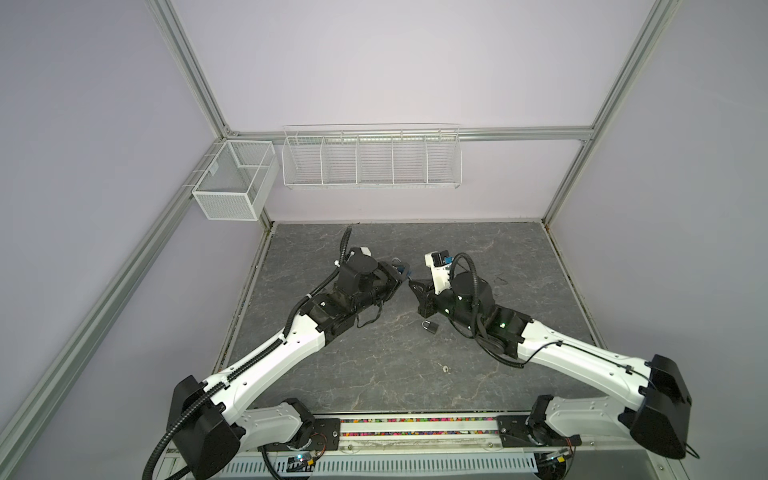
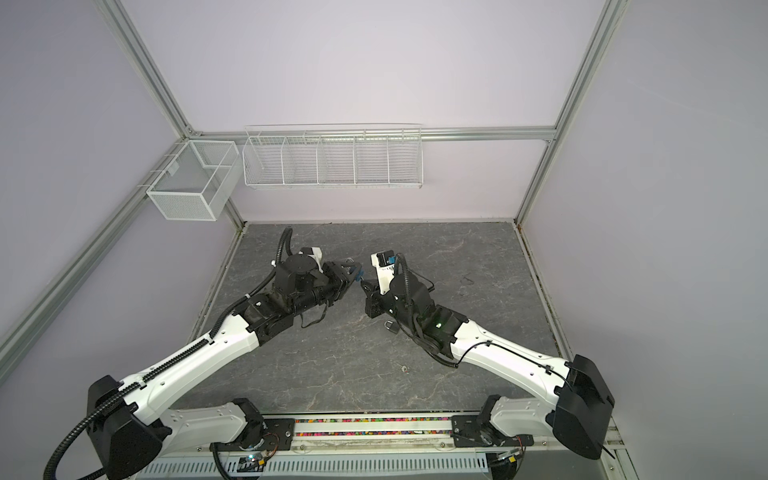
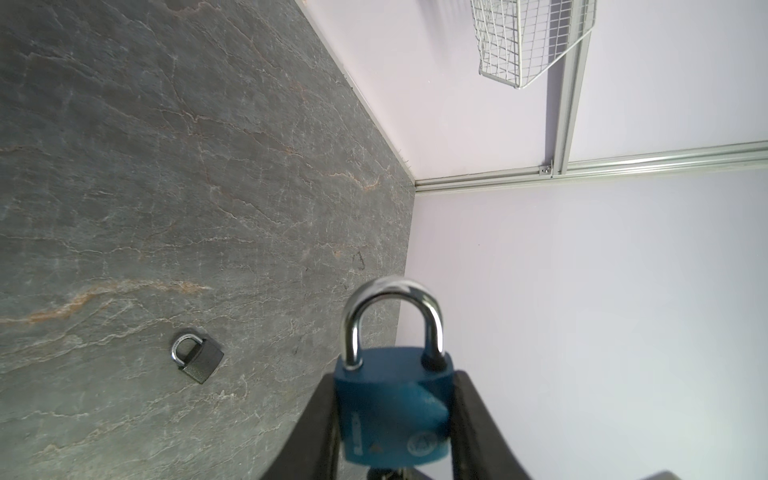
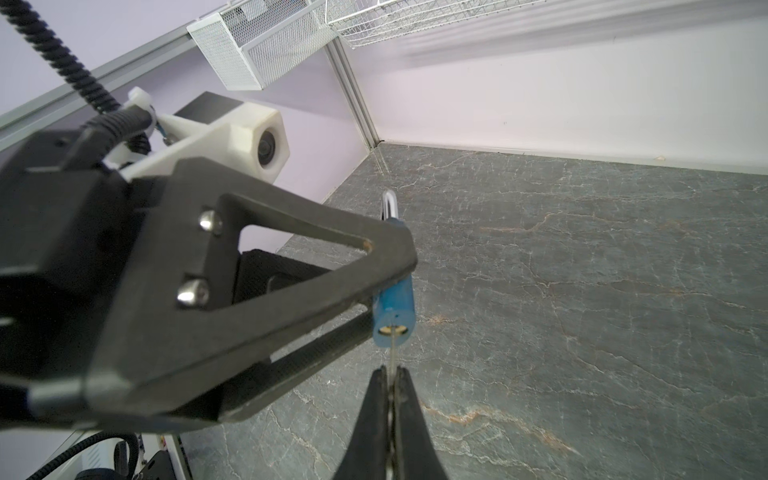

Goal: Unlock with the key

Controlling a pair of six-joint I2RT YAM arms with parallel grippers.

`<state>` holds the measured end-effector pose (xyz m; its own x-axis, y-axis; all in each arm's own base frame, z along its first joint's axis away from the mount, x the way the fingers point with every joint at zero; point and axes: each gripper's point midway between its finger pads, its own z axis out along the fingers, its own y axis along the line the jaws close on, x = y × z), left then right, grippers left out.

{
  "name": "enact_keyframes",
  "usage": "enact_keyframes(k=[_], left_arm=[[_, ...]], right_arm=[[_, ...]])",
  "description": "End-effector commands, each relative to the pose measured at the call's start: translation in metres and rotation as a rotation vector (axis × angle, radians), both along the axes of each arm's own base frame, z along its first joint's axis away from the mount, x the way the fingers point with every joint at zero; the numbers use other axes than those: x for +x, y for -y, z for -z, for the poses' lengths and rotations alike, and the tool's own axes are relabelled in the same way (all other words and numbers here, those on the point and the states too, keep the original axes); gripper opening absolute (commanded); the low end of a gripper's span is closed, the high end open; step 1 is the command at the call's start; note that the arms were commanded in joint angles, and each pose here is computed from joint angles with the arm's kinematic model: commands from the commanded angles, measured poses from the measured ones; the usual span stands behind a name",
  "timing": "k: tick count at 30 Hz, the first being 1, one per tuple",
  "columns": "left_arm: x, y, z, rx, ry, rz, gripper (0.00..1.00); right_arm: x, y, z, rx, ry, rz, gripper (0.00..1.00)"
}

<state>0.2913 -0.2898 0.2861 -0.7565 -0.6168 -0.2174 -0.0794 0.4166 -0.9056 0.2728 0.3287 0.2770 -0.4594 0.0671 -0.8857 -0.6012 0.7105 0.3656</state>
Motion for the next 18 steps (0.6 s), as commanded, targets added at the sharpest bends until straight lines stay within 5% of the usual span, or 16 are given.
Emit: enact_keyframes(k=[1,11,18], left_arm=[[-0.027,0.022,-0.001,0.035,-0.001,0.162,0.03],[-0.037,0.03,-0.005,0.023,0.004,0.183,0.03],[-0.025,0.007,-0.001,0.062,0.033,0.061,0.03]], right_arm=[[0.007,0.003,-0.04,0.093,0.052,-0.005,0.06],[0.01,0.006,-0.053,0.103,0.064,0.019,0.06],[0.008,0.012,-0.046,0.065,0.032,0.027,0.08]])
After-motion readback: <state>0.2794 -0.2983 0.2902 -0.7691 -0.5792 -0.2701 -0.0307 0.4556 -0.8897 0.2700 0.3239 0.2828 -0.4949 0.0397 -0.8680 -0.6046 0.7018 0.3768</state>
